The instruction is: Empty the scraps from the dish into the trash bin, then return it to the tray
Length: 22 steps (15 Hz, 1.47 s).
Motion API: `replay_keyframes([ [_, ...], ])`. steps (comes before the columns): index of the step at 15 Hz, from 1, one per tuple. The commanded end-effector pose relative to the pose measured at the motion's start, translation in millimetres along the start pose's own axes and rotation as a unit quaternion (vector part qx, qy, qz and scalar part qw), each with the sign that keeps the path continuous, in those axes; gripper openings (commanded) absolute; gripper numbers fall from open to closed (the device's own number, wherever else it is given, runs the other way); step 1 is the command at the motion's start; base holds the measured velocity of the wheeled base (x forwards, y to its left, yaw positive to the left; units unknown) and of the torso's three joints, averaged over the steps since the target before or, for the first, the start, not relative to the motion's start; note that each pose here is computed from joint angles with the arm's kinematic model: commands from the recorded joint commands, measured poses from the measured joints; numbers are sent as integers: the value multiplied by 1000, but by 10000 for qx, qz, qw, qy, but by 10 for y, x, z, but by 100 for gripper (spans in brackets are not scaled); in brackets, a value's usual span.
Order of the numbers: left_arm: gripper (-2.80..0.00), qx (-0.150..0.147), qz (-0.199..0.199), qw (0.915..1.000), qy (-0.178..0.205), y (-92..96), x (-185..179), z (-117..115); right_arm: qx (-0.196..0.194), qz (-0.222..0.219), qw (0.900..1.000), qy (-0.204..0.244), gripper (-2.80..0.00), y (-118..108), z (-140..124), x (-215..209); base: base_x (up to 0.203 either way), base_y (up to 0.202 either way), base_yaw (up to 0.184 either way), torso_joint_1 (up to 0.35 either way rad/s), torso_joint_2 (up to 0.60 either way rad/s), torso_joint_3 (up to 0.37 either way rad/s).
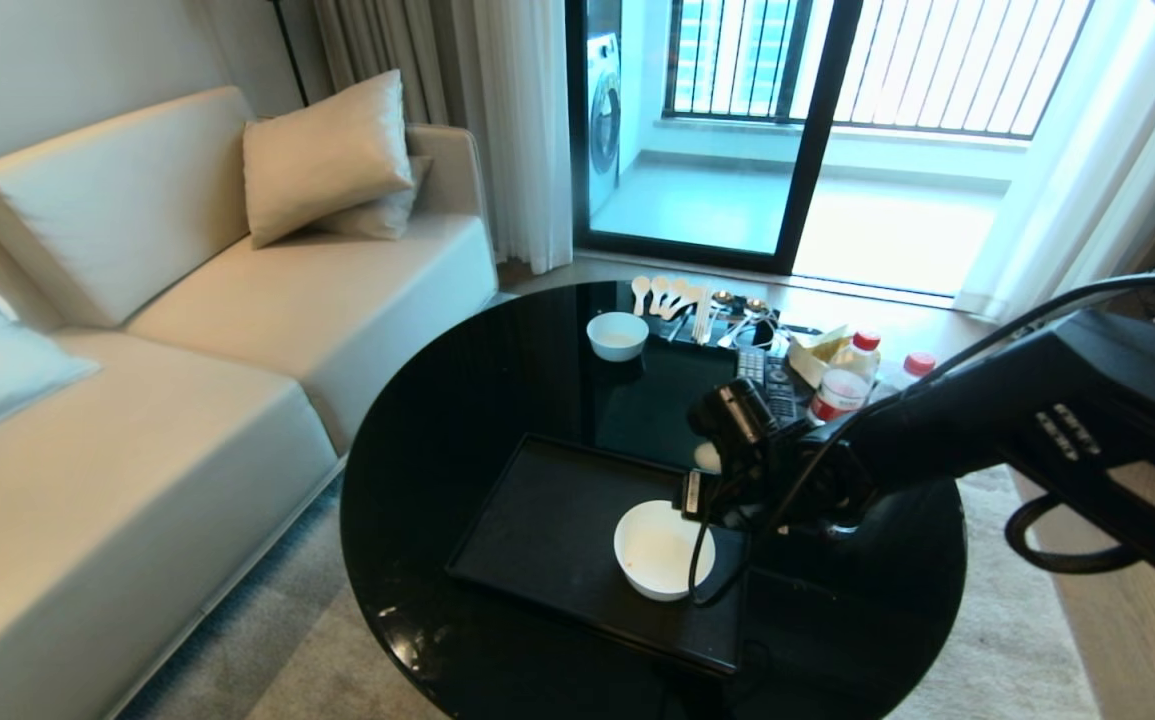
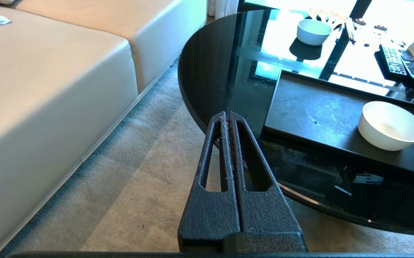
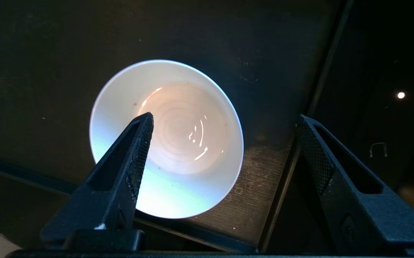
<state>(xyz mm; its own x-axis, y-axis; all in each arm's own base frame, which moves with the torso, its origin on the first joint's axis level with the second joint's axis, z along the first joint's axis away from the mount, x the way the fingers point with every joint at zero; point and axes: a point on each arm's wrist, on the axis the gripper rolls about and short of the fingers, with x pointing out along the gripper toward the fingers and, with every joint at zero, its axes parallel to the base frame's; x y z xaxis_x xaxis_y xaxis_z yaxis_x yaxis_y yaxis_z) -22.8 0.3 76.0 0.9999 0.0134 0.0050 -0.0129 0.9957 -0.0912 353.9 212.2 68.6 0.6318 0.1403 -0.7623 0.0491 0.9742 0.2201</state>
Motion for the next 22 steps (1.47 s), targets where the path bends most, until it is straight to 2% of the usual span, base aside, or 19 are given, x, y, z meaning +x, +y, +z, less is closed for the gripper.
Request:
replay_keyframes([
  [1,-280,-4,1,10000,-6,0,0,1,-85,195,9988,-445,0,6,176,-433,0,0,0,0,0,0],
  [6,-280,-4,1,10000,-6,0,0,1,-661,398,9906,-1131,0,-162,262,-1288,0,0,0,0,0,0],
  [7,-280,-4,1,10000,-6,0,0,1,-781,424,9886,-1219,-280,-218,238,-1432,0,0,0,0,0,0],
  [9,-280,-4,1,10000,-6,0,0,1,-1001,462,9843,-1376,-280,-345,162,-1706,0,0,0,0,0,0],
  [13,-280,-4,1,10000,-6,0,0,1,-1021,532,9791,-1677,-280,-610,-26,-2163,0,0,0,0,0,0],
  [15,-280,-4,1,10000,-6,0,0,1,-898,134,9777,-1892,-280,-775,-129,-2290,0,0,0,0,0,0],
  [18,-280,-4,1,10000,-6,0,0,1,-684,-87,9714,-2273,-280,-1014,-215,-2545,0,0,0,0,0,0],
  [22,-280,-4,1,10000,-6,0,0,1,-796,-362,9559,-2802,-280,-1355,-493,-2910,0,0,0,0,0,0],
])
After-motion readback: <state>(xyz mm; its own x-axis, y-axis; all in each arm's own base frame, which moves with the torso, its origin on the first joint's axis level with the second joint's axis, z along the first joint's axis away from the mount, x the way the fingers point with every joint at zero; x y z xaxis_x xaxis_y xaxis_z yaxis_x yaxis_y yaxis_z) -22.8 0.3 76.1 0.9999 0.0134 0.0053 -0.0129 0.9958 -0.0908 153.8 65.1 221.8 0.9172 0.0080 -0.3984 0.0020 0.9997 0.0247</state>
